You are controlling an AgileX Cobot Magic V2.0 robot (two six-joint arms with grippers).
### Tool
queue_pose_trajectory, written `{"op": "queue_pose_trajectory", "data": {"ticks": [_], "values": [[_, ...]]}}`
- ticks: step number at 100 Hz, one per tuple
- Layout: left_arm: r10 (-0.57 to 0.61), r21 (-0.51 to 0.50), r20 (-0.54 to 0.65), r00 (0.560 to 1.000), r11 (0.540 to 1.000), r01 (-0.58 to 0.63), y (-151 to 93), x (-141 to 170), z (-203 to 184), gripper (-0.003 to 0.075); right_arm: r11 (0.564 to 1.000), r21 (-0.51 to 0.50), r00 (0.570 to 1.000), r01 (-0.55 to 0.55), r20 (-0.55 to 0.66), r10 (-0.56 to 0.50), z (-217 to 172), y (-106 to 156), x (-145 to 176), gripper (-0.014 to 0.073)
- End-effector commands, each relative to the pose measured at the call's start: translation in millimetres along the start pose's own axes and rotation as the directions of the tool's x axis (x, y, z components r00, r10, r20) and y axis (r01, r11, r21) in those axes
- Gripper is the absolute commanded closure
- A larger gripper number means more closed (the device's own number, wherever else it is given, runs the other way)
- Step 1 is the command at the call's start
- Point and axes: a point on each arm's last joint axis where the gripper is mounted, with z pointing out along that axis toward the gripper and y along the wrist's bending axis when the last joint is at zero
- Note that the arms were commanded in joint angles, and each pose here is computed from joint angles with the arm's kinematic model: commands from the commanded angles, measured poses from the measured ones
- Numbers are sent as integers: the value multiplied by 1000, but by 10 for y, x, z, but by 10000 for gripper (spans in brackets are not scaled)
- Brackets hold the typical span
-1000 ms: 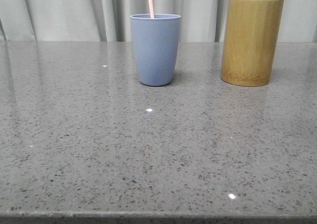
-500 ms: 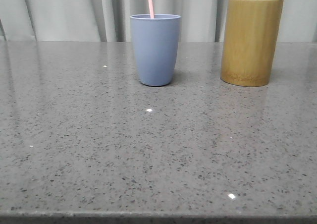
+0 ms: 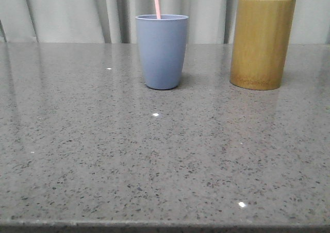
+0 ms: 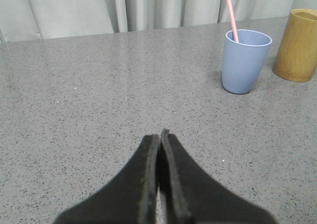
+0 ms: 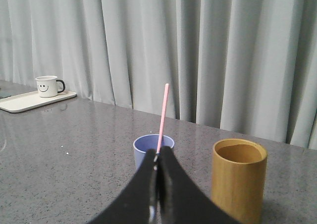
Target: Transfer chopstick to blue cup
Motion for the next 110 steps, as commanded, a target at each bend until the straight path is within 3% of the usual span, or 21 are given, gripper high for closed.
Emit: {"op": "queue_pose_trajectory", "data": {"ticks": [1, 29, 42, 67, 75, 87, 110], "values": [[-13, 26, 80, 997, 1000, 11, -23, -127, -16, 739, 1000, 8, 995, 16, 96, -16, -7, 1, -148, 655], [-11, 24, 79, 997, 1000, 9, -21, -126, -16, 739, 1000, 8, 995, 16, 96, -16, -7, 1, -148, 655], [54, -38, 83, 995, 998, -51, 27, -105, 12, 739, 1000, 8, 995, 16, 96, -16, -7, 1, -148, 655], [3, -90, 202, 979, 996, 15, -22, -61, 137, 739, 1000, 8, 995, 16, 96, -16, -7, 1, -148, 655], [-18, -115, 249, 968, 992, 48, -22, 14, 230, 739, 1000, 8, 995, 16, 96, -16, -7, 1, -148, 655], [52, -193, 324, 945, 981, 12, 9, 136, 358, 739, 1000, 8, 995, 16, 96, -16, -7, 1, -148, 655], [100, -299, 364, 926, 954, 15, 99, 484, 496, 739, 1000, 8, 995, 16, 96, -16, -7, 1, -148, 655]]}}
